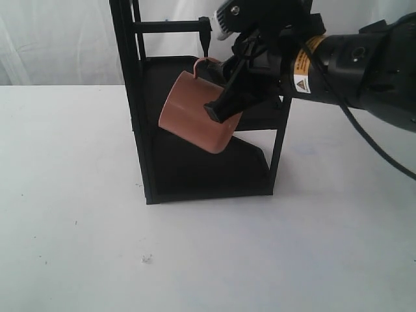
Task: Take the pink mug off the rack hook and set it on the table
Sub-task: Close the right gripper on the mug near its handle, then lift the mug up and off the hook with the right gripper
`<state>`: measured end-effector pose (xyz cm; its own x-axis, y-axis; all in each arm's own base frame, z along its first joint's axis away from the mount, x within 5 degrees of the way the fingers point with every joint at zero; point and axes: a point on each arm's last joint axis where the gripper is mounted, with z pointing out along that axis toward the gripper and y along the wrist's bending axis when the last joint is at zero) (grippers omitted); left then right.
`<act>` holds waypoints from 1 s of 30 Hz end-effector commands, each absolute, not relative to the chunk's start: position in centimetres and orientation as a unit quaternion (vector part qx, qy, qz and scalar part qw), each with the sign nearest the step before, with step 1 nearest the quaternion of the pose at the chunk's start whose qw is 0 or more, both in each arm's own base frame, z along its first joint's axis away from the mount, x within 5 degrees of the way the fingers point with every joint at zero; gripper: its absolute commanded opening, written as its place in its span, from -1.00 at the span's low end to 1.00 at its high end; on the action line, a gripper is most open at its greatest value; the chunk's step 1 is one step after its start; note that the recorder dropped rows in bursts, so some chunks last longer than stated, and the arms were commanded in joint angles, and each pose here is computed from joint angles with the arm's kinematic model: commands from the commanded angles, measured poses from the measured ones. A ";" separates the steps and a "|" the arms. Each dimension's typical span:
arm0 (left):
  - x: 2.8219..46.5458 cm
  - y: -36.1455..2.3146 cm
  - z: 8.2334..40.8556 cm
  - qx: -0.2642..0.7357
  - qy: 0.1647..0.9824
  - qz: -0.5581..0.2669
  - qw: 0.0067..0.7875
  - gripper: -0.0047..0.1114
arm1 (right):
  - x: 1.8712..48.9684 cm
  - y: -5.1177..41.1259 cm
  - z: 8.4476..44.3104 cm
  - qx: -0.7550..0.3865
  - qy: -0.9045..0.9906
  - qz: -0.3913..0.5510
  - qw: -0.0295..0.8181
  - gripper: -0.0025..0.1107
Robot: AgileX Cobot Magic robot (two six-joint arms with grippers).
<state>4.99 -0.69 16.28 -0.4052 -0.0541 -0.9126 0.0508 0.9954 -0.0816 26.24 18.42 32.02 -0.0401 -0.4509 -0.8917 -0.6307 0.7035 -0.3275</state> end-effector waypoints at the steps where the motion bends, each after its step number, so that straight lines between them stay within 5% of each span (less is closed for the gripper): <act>1: 5.0 -0.7 16.2 -0.002 0.836 -0.052 0.547 -0.92 | 26.7 18.5 32.2 -0.381 0.713 0.071 0.585 -0.19; 15: 5.0 -0.7 16.2 -0.002 0.836 -0.052 0.547 -0.92 | 27.2 19.0 31.7 -0.385 0.714 0.074 0.580 -0.21; 22: 5.0 -0.7 16.2 -0.002 0.836 -0.052 0.547 -0.92 | 27.5 19.2 31.3 -0.388 0.715 0.076 0.577 -0.47; 28: 5.0 -0.7 16.2 -0.002 0.836 -0.052 0.547 -0.92 | 27.4 19.5 31.5 -0.390 0.704 0.088 0.587 -0.96; 30: 5.0 -0.7 16.2 -0.002 0.836 -0.052 0.547 -0.92 | 27.4 19.5 31.6 -0.390 0.701 0.092 0.590 -0.96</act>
<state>4.99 -0.69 16.28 -0.4052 -0.0541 -0.9126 0.0508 0.9954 -0.0816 27.36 19.48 31.10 -0.0292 -0.4603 -0.8873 -0.6515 0.6820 -0.3324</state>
